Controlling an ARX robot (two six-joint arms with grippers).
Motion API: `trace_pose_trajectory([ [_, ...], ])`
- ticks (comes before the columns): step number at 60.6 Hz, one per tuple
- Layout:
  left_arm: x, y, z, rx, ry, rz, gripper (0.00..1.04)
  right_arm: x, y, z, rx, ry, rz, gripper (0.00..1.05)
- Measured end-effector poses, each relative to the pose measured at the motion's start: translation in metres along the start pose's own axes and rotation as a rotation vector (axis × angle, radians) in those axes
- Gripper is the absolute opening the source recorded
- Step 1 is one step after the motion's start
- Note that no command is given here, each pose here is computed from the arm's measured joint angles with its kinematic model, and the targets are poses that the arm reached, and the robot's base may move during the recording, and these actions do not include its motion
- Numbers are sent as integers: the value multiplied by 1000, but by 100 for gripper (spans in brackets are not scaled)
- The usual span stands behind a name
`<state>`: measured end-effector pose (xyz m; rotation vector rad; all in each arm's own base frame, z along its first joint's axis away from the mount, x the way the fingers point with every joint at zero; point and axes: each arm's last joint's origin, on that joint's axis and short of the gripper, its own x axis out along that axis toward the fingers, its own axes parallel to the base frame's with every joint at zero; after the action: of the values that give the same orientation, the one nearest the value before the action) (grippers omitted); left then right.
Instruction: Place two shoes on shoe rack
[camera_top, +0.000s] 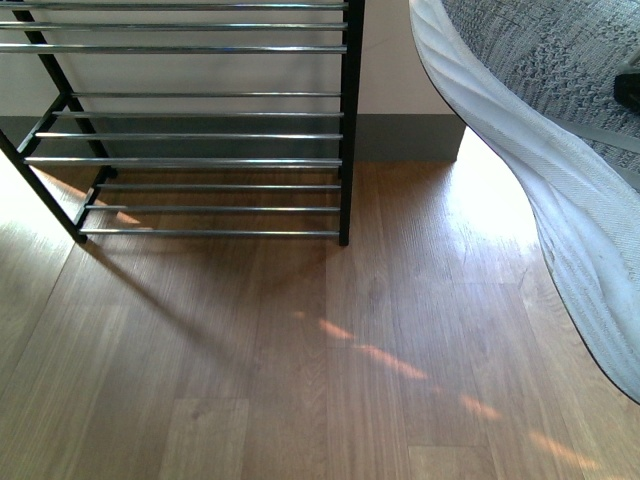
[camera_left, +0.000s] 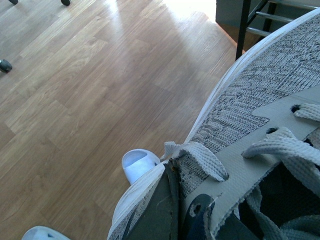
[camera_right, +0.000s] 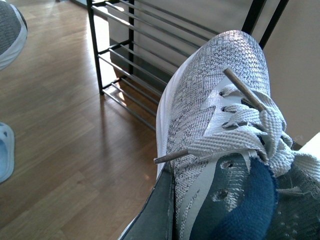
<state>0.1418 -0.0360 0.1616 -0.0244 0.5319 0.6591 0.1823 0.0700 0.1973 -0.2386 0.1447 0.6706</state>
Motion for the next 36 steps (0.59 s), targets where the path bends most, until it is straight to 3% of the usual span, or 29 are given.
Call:
trace_pose_trajectory([
  [36, 0, 0, 0, 2, 1, 1, 1, 0, 0, -1, 2, 3, -5, 1],
])
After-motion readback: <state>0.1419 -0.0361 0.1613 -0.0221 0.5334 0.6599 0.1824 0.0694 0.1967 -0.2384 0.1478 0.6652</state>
